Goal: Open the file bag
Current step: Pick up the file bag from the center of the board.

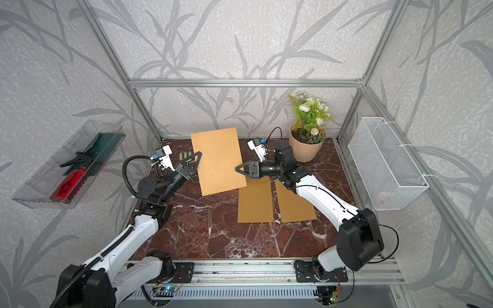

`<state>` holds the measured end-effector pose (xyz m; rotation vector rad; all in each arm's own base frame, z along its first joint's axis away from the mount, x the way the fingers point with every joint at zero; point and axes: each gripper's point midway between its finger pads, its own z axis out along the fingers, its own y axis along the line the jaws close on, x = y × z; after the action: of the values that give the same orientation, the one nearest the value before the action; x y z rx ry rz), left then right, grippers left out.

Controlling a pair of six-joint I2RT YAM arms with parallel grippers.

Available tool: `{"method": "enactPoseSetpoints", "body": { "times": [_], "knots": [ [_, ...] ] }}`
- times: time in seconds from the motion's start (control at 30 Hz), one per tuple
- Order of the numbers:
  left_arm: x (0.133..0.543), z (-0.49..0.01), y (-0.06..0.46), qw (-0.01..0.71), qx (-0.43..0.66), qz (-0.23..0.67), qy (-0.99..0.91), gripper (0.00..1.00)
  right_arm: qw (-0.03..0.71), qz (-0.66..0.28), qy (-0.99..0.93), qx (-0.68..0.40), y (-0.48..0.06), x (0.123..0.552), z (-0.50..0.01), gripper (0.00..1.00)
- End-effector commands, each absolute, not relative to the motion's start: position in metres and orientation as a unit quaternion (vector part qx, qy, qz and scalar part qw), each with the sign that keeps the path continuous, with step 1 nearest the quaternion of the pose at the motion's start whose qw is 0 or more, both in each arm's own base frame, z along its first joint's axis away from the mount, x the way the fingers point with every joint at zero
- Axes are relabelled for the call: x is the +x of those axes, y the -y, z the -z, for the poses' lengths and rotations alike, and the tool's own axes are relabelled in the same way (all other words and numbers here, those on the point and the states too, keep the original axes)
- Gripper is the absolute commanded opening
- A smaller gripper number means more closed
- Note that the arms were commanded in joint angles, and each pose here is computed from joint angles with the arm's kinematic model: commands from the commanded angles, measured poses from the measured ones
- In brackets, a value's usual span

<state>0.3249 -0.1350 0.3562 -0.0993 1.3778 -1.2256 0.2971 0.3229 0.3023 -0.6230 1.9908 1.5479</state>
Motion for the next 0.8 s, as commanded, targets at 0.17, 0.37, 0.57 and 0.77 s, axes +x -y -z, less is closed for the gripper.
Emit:
{"method": "enactPoseSetpoints", "body": {
  "times": [0.17, 0.37, 0.57, 0.77],
  "knots": [
    [0.331, -0.343, 0.123, 0.614, -0.070, 0.486, -0.618, 0.00, 0.292, -0.586, -0.710, -0.260, -0.324, 0.281, -0.327, 0.12],
    [0.333, -0.334, 0.124, 0.602, -0.073, 0.477, -0.637, 0.06, 0.295, -0.578, -0.714, -0.264, -0.324, 0.284, -0.325, 0.03],
    [0.336, -0.316, 0.104, 0.587, -0.114, 0.391, -0.700, 0.47, 0.316, -0.516, -0.751, -0.265, -0.311, 0.287, -0.314, 0.00],
    [0.328, -0.315, 0.085, 0.574, -0.132, 0.314, -0.745, 0.55, 0.342, -0.463, -0.772, -0.271, -0.299, 0.284, -0.316, 0.00]
  ]
}}
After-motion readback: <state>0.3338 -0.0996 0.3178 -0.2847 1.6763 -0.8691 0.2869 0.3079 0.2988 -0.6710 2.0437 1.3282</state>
